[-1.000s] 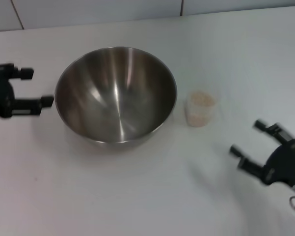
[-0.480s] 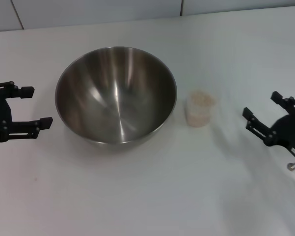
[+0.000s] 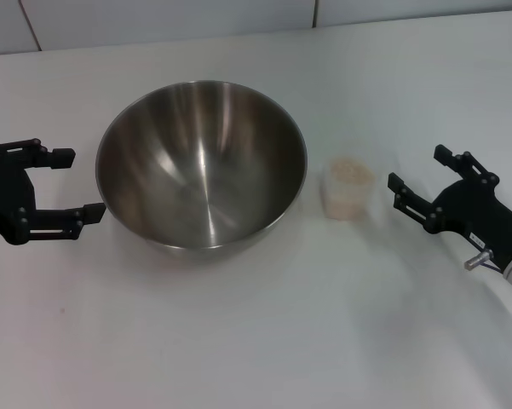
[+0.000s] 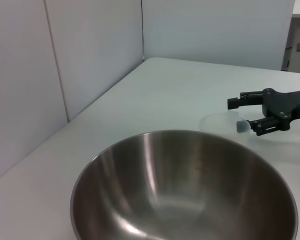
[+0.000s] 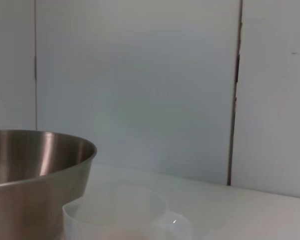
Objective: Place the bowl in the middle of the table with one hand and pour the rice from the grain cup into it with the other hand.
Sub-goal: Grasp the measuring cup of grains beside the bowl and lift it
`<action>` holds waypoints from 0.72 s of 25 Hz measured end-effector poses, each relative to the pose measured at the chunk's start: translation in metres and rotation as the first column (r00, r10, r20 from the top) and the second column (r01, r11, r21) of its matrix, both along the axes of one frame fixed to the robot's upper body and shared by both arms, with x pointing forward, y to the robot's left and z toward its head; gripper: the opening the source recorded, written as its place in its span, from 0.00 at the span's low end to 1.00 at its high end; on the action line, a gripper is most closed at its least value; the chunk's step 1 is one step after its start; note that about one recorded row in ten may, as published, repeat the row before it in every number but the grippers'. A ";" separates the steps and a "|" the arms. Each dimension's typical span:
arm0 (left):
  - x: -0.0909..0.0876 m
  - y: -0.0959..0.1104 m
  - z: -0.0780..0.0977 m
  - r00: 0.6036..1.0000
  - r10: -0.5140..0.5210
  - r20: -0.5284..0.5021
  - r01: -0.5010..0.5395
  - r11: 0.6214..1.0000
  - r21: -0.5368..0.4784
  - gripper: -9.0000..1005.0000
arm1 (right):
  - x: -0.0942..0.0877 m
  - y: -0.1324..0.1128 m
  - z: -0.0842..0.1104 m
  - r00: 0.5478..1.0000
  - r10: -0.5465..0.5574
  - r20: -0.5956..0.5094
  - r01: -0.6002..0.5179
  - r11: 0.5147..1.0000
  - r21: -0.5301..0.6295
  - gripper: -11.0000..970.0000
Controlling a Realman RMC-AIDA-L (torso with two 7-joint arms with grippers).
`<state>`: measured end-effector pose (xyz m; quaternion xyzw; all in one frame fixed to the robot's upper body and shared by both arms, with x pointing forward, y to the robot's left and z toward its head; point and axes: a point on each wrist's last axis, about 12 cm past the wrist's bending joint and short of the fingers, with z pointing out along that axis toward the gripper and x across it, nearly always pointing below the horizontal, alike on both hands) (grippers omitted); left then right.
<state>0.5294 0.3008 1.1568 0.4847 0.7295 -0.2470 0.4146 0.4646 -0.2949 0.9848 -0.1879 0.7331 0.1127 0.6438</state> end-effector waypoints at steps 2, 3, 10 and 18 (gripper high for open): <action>0.000 -0.001 0.000 1.000 -0.002 -0.002 0.002 1.000 -0.001 0.83 | 0.002 0.002 0.000 1.000 0.003 0.000 -0.003 1.000 -0.001 0.85; 0.000 -0.001 -0.001 1.000 -0.003 -0.003 0.003 1.000 -0.002 0.83 | 0.004 0.002 0.001 1.000 0.004 0.001 -0.004 1.000 0.000 0.85; 0.001 -0.003 -0.003 1.000 -0.008 -0.015 0.008 1.000 -0.010 0.83 | 0.014 0.005 0.003 1.000 0.006 -0.003 -0.006 1.000 -0.009 0.85; 0.001 -0.004 -0.004 1.000 -0.013 -0.016 0.013 1.000 -0.009 0.83 | 0.023 0.006 0.007 1.000 -0.005 0.011 0.005 1.000 -0.006 0.84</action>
